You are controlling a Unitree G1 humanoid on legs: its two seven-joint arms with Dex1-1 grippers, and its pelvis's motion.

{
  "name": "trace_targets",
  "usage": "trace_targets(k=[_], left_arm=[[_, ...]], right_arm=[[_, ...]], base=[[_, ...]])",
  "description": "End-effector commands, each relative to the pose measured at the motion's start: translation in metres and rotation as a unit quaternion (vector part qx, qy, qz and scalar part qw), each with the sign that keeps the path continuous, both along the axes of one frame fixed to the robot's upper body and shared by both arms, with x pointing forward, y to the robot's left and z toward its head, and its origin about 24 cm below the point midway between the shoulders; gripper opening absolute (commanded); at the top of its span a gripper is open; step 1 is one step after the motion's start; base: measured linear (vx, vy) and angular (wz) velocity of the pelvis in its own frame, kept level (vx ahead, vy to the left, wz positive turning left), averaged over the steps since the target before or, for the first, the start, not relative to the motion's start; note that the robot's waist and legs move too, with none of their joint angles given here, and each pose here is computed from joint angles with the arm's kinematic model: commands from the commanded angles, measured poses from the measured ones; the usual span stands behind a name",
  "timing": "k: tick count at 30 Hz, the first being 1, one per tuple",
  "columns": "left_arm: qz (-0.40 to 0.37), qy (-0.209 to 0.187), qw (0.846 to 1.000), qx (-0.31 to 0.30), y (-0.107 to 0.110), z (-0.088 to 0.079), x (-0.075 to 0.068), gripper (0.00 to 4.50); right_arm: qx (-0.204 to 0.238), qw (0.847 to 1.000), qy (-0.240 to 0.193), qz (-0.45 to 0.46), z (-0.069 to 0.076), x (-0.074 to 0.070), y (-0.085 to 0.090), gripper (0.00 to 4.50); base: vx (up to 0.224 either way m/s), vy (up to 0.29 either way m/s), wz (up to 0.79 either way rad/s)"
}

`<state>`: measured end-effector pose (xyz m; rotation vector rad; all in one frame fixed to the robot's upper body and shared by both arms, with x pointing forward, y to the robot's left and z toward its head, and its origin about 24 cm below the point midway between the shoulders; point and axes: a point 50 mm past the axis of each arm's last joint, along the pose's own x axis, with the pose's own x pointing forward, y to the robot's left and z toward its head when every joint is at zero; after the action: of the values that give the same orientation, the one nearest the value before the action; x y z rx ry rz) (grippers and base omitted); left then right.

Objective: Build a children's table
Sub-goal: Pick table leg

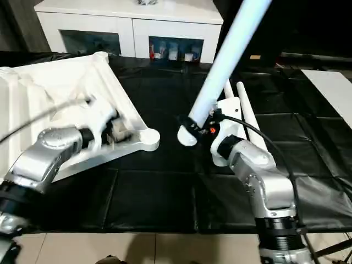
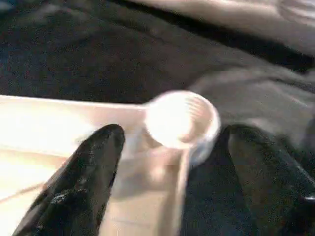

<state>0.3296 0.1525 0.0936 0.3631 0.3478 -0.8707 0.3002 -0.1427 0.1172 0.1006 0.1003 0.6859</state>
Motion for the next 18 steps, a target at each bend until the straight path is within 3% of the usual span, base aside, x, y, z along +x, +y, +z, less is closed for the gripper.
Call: trace_targets(k=[1,4,8,14,15,18], left_arm=[[-0.021,0.009,1.0,0.003,0.0,0.003,-0.001,4.18],[-0.021,0.016,1.0,0.007,0.004,0.0,0.001,4.48],[-0.014,0.028,0.999,0.025,0.01,-0.009,0.009,4.5],[0.039,0.092,0.995,0.007,0.019,-0.02,0.019,4.01],[0.055,0.11,0.992,0.006,0.022,-0.022,0.022,3.76],[0.061,0.121,0.991,0.002,0.023,-0.021,0.024,3.54]], right_arm=[[-0.005,1.0,-0.009,0.022,0.006,-0.004,0.002,1.88],[-0.017,0.999,-0.007,0.036,0.005,-0.006,0.001,1.88],[-0.022,0.999,-0.003,0.049,0.005,-0.008,0.0,1.88],[-0.032,0.998,0.0,0.063,0.005,-0.008,-0.001,1.88],[-0.035,0.997,-0.001,0.066,0.005,-0.009,-0.001,1.88],[-0.038,0.997,-0.001,0.068,0.005,-0.009,-0.002,1.88]], base=[[0.0,0.0,0.0],[0.0,0.0,0.0],[0.0,0.0,0.0],[0.0,0.0,0.0],[0.0,0.0,0.0],[0.0,0.0,0.0]])
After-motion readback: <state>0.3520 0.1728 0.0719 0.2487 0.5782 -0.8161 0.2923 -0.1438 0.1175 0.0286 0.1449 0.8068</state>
